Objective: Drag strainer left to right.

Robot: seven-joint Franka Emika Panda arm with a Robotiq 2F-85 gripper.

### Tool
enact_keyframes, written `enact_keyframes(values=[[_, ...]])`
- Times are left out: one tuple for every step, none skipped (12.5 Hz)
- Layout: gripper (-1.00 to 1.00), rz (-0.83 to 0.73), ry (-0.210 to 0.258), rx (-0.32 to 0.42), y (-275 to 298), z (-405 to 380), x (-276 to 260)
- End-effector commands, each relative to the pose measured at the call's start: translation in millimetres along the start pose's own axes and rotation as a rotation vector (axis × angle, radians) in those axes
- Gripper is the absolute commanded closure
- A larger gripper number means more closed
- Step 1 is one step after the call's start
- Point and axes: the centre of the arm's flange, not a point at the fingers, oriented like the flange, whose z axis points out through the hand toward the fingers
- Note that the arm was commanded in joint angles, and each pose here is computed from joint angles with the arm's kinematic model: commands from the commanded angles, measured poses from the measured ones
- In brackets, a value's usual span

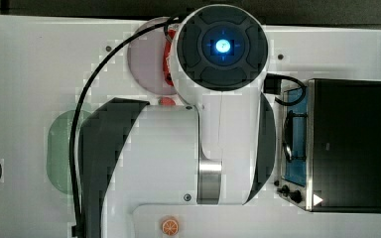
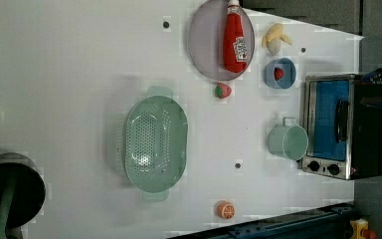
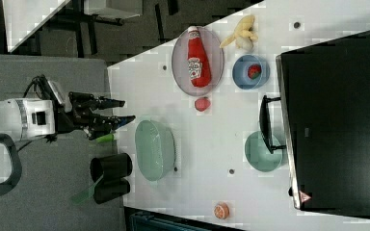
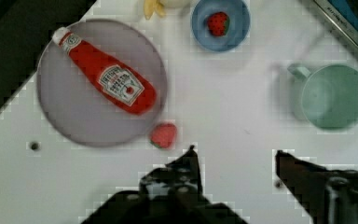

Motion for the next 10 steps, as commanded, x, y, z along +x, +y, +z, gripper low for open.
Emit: enact_keyframes(values=[[-0.59,0.089,0.051,0.041,108.8,-73.9,-68.1],[-0.81,0.084,0.051,0.041,106.5,-73.9,-70.4],[-1.0,0.068,0.048,0.04,99.7,-72.8,-77.0],[-1.0,0.039,0.038,0.04,87.5,-70.0,-88.9],[-1.0,-0.002,0.025,0.036,70.2,-65.1,-106.5],[-1.0,-0.047,0.012,0.026,50.4,-57.4,-127.6],[-1.0,-0.092,0.006,0.003,30.6,-47.0,-150.6],[-1.0,-0.126,0.004,-0.029,10.9,-33.9,-174.6],[-1.0,-0.145,0.002,-0.063,-7.9,-19.1,-198.4],[-1.0,-0.142,-0.001,-0.094,-25.7,-2.5,-221.5]])
